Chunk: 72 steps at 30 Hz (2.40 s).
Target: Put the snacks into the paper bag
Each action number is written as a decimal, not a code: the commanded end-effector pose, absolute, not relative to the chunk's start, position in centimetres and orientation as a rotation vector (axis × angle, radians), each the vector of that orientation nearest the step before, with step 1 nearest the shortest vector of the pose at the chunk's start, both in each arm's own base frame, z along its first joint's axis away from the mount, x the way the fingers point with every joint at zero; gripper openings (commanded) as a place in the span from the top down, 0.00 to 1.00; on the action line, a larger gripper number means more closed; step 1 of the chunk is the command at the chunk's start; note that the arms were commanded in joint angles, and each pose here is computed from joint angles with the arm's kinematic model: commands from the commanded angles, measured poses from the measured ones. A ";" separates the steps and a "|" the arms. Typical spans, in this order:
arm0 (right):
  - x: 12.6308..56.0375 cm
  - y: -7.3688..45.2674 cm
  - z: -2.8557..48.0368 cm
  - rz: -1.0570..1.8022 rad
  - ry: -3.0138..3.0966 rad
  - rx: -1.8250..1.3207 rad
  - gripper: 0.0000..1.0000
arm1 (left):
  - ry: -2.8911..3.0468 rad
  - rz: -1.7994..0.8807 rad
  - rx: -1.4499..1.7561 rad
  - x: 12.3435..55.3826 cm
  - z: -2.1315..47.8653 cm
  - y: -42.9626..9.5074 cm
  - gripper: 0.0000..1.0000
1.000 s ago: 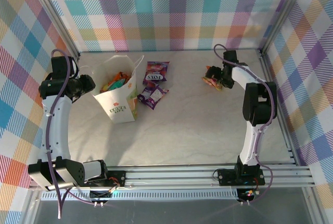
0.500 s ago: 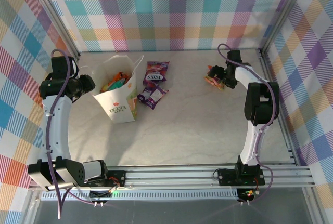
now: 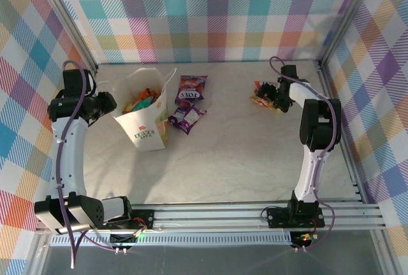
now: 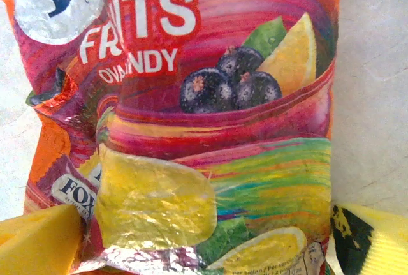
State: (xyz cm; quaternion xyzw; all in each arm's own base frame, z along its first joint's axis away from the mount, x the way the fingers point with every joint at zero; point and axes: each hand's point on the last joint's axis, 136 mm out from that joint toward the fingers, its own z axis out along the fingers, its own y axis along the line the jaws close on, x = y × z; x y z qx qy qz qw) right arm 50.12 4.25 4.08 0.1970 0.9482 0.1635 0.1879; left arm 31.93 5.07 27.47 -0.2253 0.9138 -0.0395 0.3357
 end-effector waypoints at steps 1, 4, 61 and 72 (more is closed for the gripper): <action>49.8 4.3 2.9 0.491 2.710 0.566 0.01 | 2.390 -0.072 -0.611 31.3 27.7 5.8 0.61; 49.9 4.6 2.6 0.509 2.710 0.567 0.01 | 2.385 -0.072 -0.610 31.2 28.0 5.8 0.60; 40.5 8.4 15.1 0.438 2.649 0.131 0.79 | 2.364 -0.118 -0.556 30.2 28.7 4.8 0.60; 37.6 12.8 24.4 0.525 2.419 -0.106 0.78 | 2.355 -0.142 -0.551 30.5 29.1 4.6 0.60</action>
